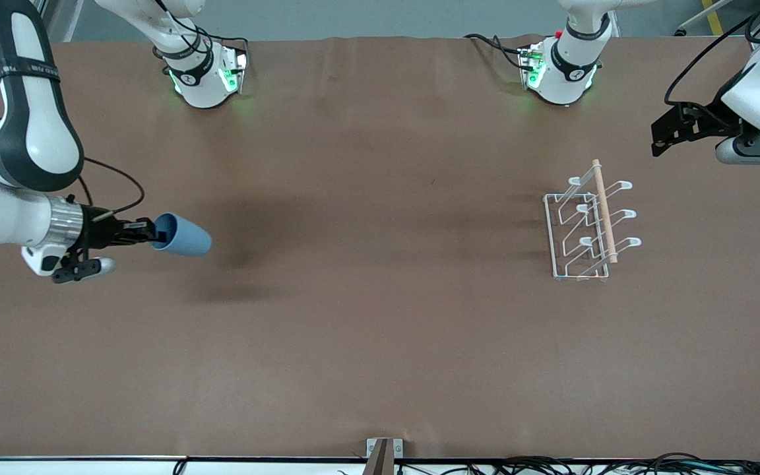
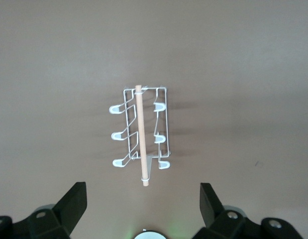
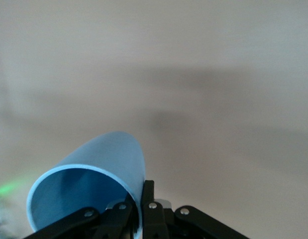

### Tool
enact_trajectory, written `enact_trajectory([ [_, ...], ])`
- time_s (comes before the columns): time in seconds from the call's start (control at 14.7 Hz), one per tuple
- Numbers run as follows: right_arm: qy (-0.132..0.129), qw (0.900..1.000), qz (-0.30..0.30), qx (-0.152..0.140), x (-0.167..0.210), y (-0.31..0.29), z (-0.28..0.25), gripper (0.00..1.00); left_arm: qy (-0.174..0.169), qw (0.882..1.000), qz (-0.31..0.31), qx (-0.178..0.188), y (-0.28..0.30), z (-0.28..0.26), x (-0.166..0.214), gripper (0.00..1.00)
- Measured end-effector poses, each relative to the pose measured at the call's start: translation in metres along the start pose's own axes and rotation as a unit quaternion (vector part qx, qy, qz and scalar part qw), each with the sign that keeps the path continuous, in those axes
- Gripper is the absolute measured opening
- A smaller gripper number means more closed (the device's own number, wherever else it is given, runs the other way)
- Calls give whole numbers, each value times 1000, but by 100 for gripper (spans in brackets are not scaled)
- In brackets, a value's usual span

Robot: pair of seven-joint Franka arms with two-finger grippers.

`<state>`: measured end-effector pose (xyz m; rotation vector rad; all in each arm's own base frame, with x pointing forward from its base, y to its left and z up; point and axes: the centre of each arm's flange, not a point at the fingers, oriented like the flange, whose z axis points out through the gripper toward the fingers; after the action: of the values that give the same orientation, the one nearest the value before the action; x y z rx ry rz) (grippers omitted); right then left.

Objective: Hang cup on cup holder
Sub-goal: 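Lift the blue cup with the right gripper while the left gripper approaches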

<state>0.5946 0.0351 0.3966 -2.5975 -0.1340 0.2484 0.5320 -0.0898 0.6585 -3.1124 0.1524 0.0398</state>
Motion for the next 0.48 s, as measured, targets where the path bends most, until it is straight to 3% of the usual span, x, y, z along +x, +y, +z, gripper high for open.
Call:
enact_trajectory([
  [0.14, 6, 998, -4, 65, 4, -32, 9, 5, 7, 1000, 29, -3, 29, -6, 3, 100],
  [0.48, 12, 984, -38, 174, 11, -127, 28, 5, 23, 991, 132, -11, 137, -7, -11, 100],
])
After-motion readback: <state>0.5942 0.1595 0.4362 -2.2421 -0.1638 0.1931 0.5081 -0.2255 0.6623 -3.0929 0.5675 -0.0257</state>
